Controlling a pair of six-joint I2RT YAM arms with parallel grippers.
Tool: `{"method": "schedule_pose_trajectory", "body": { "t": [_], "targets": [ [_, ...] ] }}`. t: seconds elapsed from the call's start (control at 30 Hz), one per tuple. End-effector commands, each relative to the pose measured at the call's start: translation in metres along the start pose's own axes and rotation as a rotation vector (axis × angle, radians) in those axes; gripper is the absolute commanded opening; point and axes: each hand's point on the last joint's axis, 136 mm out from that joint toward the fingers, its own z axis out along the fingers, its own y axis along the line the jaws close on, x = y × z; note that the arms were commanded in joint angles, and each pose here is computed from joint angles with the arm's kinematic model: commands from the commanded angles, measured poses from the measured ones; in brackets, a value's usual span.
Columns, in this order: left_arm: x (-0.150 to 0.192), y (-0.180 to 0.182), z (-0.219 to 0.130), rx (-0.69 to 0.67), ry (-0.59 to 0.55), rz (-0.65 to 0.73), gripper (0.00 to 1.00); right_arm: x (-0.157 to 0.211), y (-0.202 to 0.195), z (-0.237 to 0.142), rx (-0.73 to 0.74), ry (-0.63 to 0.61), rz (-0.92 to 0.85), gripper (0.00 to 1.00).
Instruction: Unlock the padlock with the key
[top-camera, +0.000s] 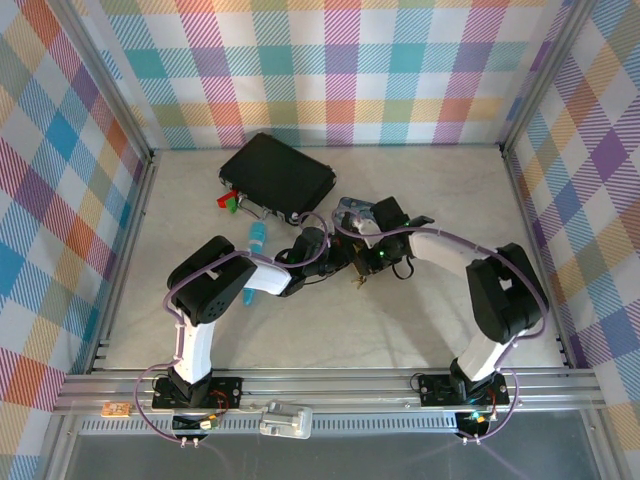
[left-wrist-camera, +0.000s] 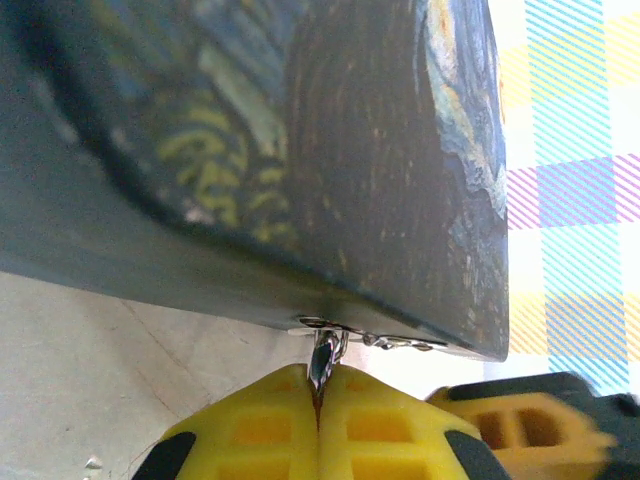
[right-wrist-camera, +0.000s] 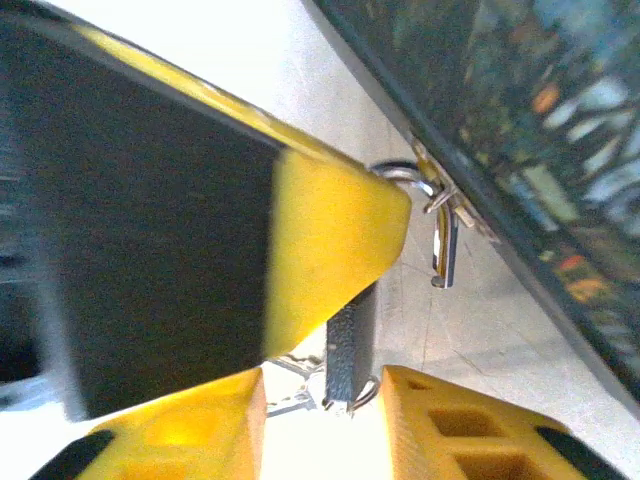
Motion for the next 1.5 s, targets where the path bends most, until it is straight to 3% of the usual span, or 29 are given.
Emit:
{"method": "schedule_pose_trajectory", "body": {
  "t": [0.0, 0.13, 0.33, 0.5, 0.87, 1.1, 1.47],
  "targets": [
    [-0.003, -0.008, 0.005, 0.023, -0.012, 0.019, 0.0, -0.008, 0.007, -0.031, -0.001, -0.081, 0.098, 0.44],
    [-0.004, -0.009, 0.005, 0.02, -0.018, 0.019, 0.0, -0.011, -0.005, -0.063, 0.04, -0.17, 0.222, 0.54],
    [-0.006, -0.011, 0.001, 0.021, -0.035, 0.019, 0.0, -0.021, -0.062, -0.102, 0.156, -0.379, 0.51, 0.76],
    [-0.009, -0.015, 0.001, 0.031, -0.054, 0.009, 0.0, -0.036, -0.088, -0.103, 0.166, -0.459, 0.614, 0.86],
    [-0.015, -0.01, 0.003, 0.054, -0.121, -0.053, 0.0, -0.047, -0.104, -0.049, 0.099, -0.393, 0.721, 0.86],
    [-0.018, -0.009, 0.001, 0.051, -0.145, -0.058, 0.0, -0.008, -0.121, -0.04, 0.197, -0.378, 0.821, 0.85],
    [-0.033, -0.005, -0.003, 0.09, -0.278, -0.14, 0.0, 0.026, -0.127, -0.04, 0.228, -0.368, 0.925, 0.73]
  ]
}}
